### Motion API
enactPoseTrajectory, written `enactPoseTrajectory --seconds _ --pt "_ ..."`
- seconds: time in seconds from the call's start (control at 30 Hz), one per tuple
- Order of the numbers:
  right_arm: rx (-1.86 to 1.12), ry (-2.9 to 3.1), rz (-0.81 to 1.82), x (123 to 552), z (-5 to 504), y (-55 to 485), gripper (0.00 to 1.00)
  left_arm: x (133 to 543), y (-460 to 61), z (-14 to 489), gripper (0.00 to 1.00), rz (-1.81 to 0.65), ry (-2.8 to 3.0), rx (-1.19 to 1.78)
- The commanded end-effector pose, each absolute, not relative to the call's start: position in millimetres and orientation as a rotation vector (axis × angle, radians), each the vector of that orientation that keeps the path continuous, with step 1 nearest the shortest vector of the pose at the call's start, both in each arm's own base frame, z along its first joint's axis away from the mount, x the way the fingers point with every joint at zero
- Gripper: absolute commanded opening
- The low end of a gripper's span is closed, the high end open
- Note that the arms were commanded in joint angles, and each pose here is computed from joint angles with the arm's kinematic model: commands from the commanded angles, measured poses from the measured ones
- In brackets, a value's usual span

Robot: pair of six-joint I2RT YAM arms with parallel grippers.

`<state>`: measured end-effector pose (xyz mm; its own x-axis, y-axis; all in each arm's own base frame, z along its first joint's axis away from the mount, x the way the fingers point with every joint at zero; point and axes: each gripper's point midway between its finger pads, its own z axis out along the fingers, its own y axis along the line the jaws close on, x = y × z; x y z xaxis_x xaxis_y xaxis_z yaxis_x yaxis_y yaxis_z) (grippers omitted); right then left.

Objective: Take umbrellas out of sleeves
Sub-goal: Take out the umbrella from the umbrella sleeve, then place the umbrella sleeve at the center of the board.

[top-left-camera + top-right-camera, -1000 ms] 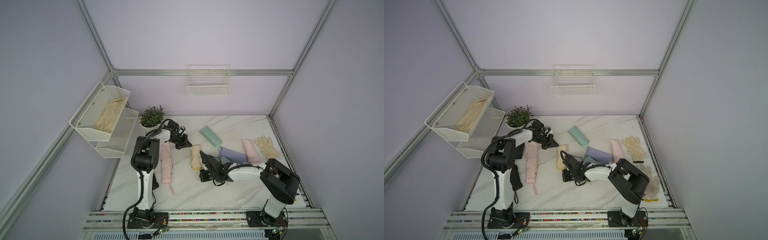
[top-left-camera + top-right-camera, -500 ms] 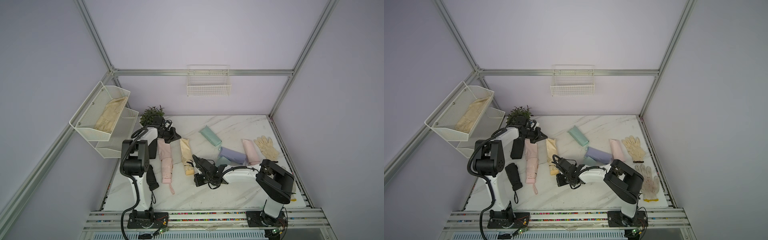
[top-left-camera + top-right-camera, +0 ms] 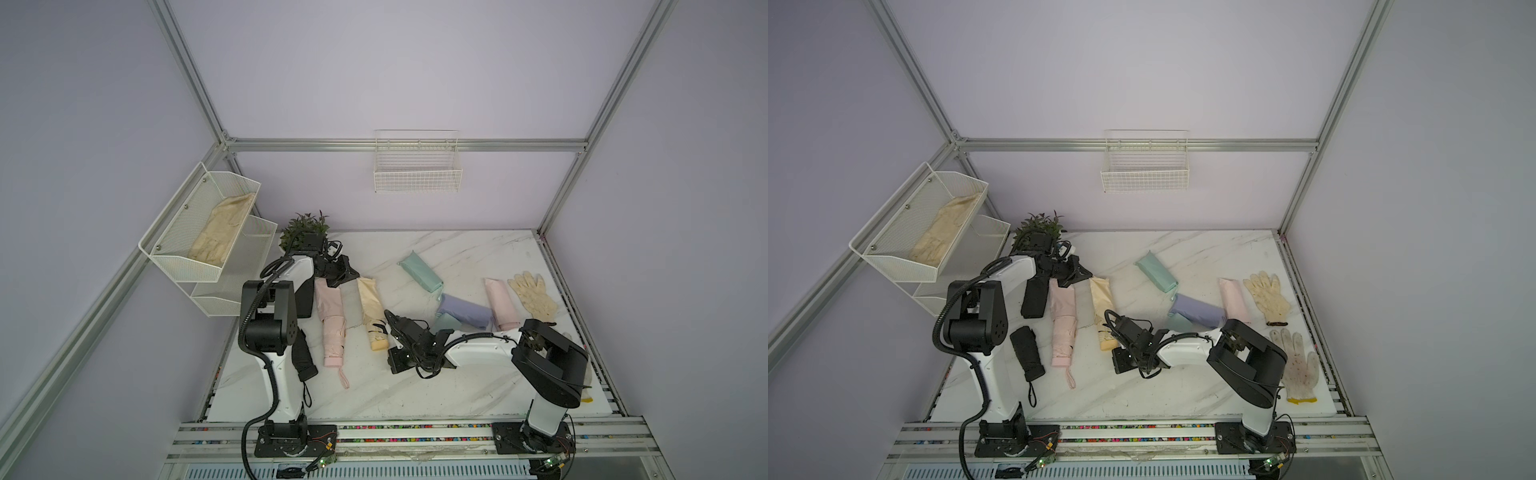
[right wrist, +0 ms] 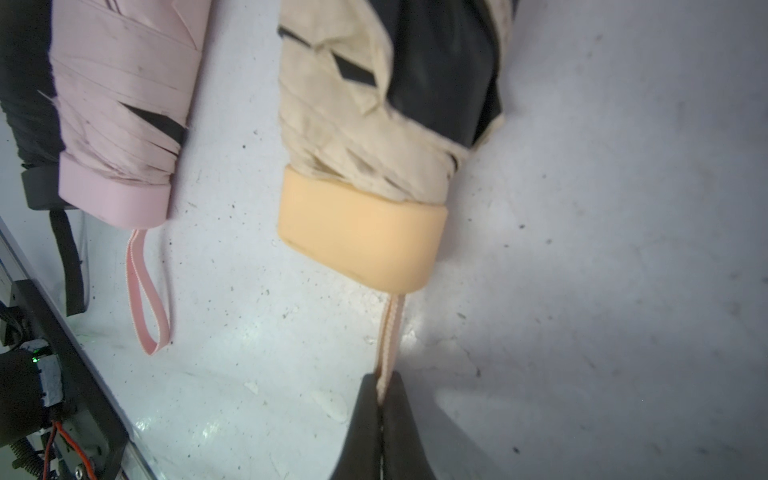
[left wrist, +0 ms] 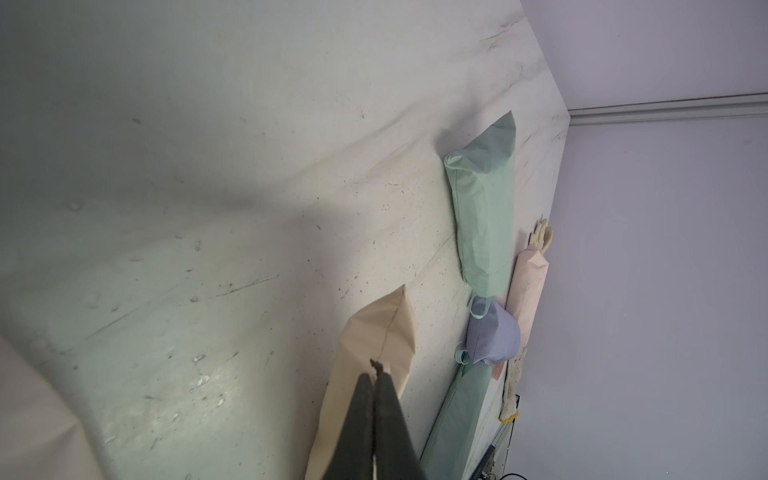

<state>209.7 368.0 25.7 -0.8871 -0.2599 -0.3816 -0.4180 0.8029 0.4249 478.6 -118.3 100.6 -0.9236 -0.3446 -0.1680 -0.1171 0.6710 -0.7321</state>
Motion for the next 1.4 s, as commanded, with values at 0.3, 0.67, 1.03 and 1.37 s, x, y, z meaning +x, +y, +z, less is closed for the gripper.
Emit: enactPoseTrajectory --seconds 0.3,0.67,1.03,1.37 --pt "-0.553 2.749 0.681 193 14 361 0.00 487 -96 125 0.00 -1.048 2.499 -0.381" --pt "-0.684 2.740 0.823 172 18 382 0.00 490 -84 129 0.00 -1.078 2.457 -0.421" --pt "-0.611 2.631 0.691 194 58 364 0.25 491 -84 132 0.20 -1.085 2.451 -0.412" --pt "-0.408 2.550 0.673 241 96 337 0.38 491 -80 142 0.50 -1.064 2.429 -0.409"
